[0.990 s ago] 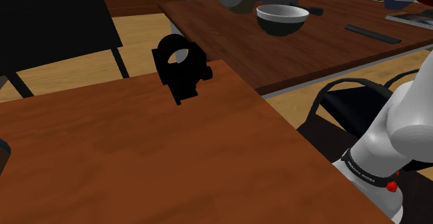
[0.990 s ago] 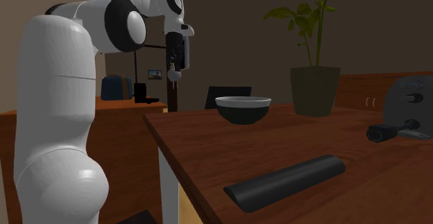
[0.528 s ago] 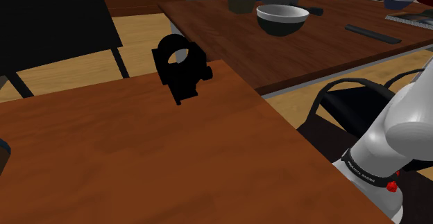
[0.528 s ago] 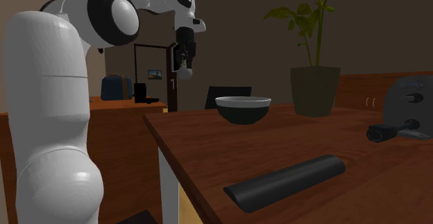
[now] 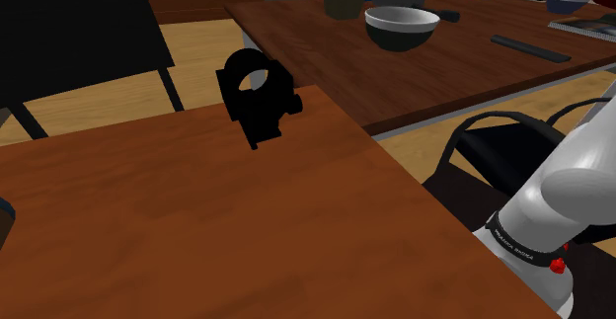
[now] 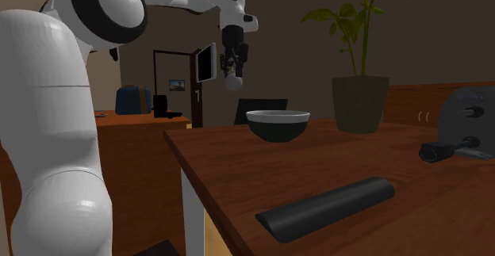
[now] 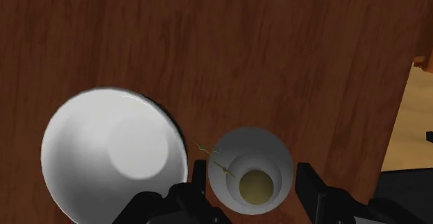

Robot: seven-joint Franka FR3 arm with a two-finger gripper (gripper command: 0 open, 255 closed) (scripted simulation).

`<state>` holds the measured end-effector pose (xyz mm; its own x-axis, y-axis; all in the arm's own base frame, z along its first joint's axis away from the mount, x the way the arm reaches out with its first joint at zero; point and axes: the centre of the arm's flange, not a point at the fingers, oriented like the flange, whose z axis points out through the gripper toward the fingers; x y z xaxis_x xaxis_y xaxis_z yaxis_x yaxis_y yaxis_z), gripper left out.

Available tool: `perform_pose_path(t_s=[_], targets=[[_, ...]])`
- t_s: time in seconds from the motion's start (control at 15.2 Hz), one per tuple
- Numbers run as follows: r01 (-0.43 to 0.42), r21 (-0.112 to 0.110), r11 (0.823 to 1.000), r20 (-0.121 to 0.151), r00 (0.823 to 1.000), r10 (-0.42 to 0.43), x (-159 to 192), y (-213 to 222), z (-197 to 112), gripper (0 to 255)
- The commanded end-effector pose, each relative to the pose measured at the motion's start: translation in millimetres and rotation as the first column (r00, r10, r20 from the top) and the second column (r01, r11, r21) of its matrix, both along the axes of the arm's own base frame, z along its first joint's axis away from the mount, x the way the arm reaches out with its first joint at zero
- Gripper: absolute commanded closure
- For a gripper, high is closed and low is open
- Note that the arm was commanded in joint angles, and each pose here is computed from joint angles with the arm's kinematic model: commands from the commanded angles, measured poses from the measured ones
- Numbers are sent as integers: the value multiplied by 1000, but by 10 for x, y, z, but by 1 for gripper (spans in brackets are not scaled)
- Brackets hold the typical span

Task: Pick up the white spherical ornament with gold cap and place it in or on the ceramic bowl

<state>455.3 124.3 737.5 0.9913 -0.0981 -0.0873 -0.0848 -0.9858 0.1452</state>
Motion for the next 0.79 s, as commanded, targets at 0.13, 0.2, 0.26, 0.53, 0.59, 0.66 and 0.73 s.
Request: perform_pose_path(t_s=[0.13, 0.2, 0.26, 0.53, 0.59, 0.66, 0.73], targets=[[-2, 0, 1000, 0, 1000, 2, 125, -530, 15, 255], [-2, 0, 1000, 0, 1000, 2, 155, -658, 15, 255], [-2, 0, 1000, 0, 1000, 2, 185, -787, 14, 255], [-2, 0, 1000, 0, 1000, 2, 304, -1301, 12, 255], [-2, 0, 1000, 0, 1000, 2, 334, -1429, 11, 255], [-2, 0, 1000, 0, 1000, 2, 364, -1558, 10, 255], [-2, 0, 1000, 0, 1000, 2, 377, -1615, 10, 255]])
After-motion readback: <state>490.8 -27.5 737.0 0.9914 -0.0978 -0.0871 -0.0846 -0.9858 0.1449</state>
